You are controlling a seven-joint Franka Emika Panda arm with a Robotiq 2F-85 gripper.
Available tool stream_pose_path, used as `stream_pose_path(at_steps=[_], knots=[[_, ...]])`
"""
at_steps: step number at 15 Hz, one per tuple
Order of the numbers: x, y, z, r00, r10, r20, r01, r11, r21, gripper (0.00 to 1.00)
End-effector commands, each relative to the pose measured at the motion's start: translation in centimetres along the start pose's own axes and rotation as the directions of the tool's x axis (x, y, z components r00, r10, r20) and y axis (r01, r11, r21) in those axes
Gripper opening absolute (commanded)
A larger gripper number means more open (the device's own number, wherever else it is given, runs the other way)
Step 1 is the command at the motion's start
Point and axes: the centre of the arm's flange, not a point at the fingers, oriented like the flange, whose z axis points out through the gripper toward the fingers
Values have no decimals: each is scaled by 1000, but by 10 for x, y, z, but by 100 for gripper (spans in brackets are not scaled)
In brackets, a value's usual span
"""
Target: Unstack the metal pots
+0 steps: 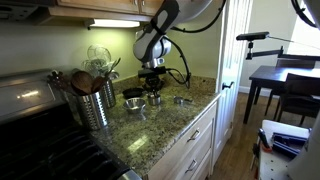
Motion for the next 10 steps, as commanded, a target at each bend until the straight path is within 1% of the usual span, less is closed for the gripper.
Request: stream_pose_path(at_steps=[1,10], knots=[[-22,14,-27,999,-43,-14,43,998,-51,7],[-36,19,-50,991,-122,-45,117,987,-111,7]])
